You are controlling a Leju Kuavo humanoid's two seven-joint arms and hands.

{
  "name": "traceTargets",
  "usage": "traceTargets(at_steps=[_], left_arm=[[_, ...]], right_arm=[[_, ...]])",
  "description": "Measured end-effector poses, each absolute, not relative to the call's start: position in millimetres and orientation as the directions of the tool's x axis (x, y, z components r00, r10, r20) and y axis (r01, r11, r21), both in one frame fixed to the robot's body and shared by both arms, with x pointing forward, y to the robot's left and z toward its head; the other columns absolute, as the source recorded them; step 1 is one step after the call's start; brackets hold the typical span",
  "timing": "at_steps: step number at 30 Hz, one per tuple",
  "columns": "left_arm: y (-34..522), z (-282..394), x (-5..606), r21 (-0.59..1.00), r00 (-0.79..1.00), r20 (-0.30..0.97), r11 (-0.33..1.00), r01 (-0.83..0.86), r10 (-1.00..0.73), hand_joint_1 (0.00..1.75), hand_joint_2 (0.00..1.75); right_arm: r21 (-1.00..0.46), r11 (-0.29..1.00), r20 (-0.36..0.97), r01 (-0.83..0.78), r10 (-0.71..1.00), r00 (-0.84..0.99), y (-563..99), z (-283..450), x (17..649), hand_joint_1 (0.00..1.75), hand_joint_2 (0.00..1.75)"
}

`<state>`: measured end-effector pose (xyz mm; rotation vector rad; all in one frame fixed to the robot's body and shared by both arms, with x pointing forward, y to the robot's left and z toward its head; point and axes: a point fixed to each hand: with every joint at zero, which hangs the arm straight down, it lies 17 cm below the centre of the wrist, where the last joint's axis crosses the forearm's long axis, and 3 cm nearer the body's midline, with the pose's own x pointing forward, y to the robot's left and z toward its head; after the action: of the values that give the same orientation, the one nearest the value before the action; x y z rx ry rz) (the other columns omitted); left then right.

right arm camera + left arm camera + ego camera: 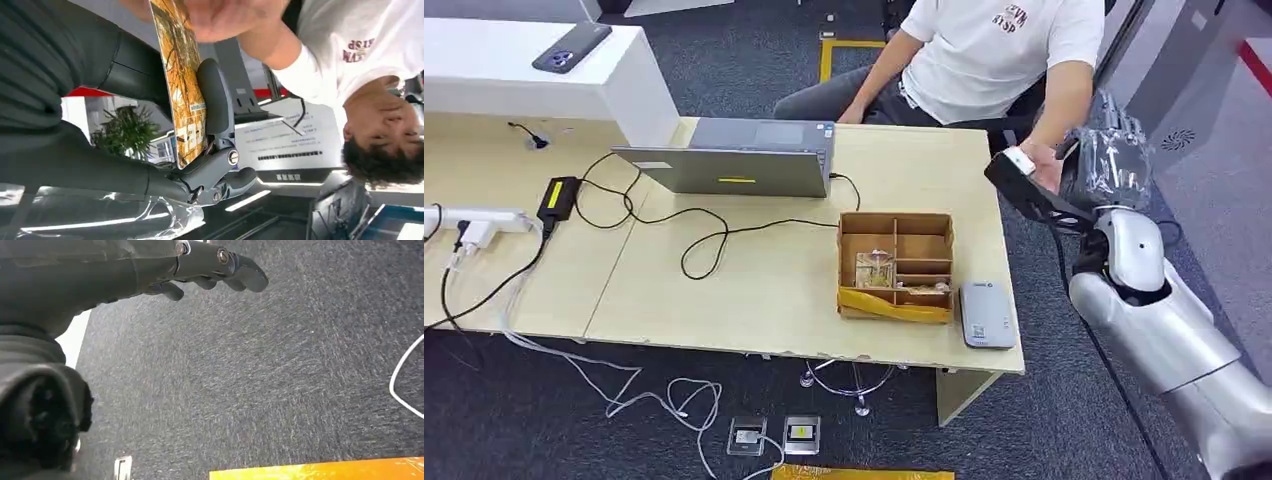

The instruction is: Pass the card to the sensor for recognition and then transmit it.

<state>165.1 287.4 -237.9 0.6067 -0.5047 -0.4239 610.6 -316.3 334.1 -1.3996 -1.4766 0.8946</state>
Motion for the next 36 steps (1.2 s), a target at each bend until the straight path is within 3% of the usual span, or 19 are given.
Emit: traceTargets(at_steps=[16, 17, 23, 36], left_arm=[[289, -237, 167, 0.636, 0.782, 0.318, 0.732, 0.244, -0.537, 0.0, 0.0], [288, -237, 168, 0.637, 0.78, 0.318, 0.731, 0.245, -0.538, 0.0, 0.0], [287, -236, 171, 0.641, 0.765, 0.323, 0.724, 0.256, -0.557, 0.0, 0.0], [289, -236, 171, 0.645, 0.761, 0.32, 0.718, 0.262, -0.565, 0.0, 0.0]], right_arm=[[-0.946, 0.068, 0.085, 0.316, 0.996, 0.039, -291, 331, 633, 1.75, 1.75], [-0.947, 0.065, 0.082, 0.314, 0.996, 0.042, -291, 330, 634, 0.0, 1.75], [-0.952, 0.041, 0.064, 0.302, 0.996, 0.065, -291, 318, 637, 0.0, 1.75], [-0.908, 0.159, 0.186, 0.388, 0.982, 0.031, -294, 322, 632, 0.0, 1.75]])
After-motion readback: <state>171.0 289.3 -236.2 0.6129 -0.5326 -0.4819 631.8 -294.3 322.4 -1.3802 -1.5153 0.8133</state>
